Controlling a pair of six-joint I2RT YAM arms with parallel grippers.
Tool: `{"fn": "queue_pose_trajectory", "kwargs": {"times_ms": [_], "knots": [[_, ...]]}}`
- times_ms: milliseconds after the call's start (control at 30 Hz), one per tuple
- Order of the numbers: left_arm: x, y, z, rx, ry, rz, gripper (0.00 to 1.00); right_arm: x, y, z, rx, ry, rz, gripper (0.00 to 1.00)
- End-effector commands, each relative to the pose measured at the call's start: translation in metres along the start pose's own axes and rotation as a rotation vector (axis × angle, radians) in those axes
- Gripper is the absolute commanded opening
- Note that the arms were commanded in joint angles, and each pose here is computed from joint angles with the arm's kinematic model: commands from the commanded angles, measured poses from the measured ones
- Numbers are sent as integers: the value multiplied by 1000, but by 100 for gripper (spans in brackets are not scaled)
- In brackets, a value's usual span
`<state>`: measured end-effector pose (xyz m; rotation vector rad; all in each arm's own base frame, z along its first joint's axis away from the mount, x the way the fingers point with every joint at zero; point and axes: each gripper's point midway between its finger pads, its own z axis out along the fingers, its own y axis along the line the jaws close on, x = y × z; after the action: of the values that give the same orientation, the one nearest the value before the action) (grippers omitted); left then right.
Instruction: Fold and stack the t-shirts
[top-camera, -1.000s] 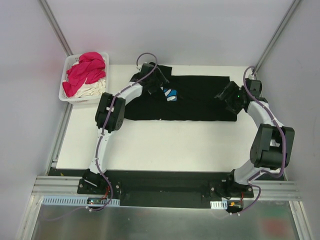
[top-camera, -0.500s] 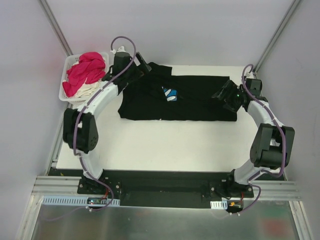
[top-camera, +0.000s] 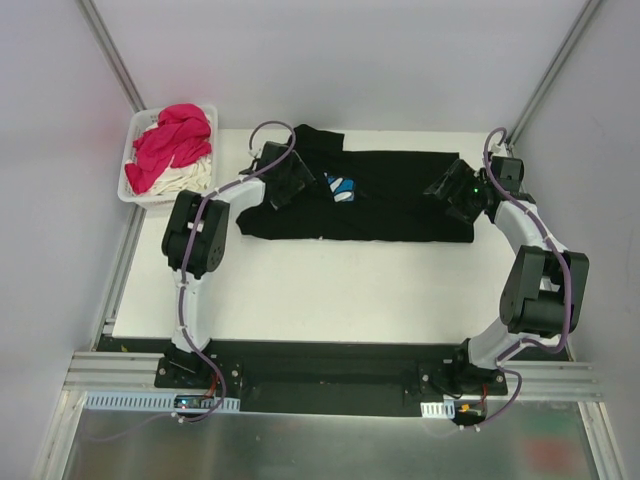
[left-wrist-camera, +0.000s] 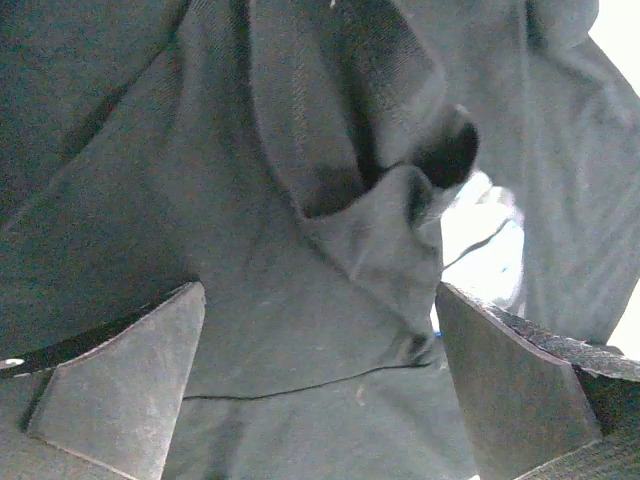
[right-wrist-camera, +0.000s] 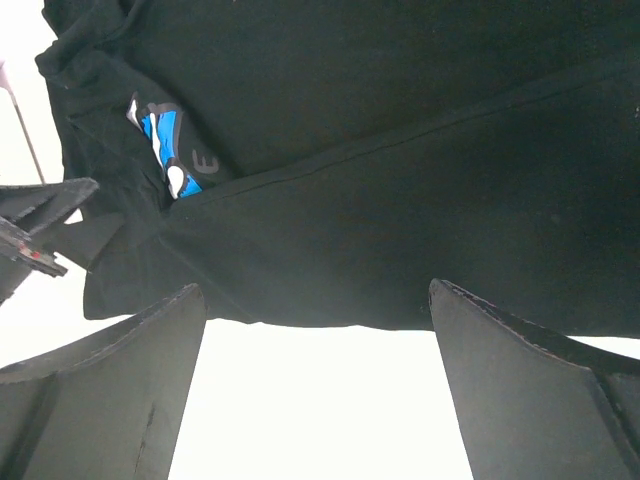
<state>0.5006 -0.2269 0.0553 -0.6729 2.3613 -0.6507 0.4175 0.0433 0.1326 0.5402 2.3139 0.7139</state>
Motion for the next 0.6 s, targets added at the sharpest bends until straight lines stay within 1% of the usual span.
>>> {"fn": "queue_pose_trajectory", "kwargs": {"times_ms": [0, 133, 300, 400, 500, 533, 567], "knots": [[-44, -54, -1, 149, -96, -35, 99, -17, 12, -9, -12, -46, -51, 96], [-47, -64, 13, 181, -88, -45, 99, -11, 8, -4, -10, -24, -34, 96], [-37, -57, 34, 174, -46, -86, 99, -9, 3, 2, 1, -14, -21, 96], [-38, -58, 42, 182, -51, -91, 99, -12, 4, 5, -4, -13, -19, 96], [-49, -73, 48, 237, -81, -81, 99, -16, 7, 5, -10, -14, -13, 96], [-58, -86, 46, 273, -102, -74, 99, -16, 7, 6, -10, -14, -9, 96], [-60, -91, 51, 299, -107, -70, 99, -15, 9, 7, -17, -6, -2, 96]]}}
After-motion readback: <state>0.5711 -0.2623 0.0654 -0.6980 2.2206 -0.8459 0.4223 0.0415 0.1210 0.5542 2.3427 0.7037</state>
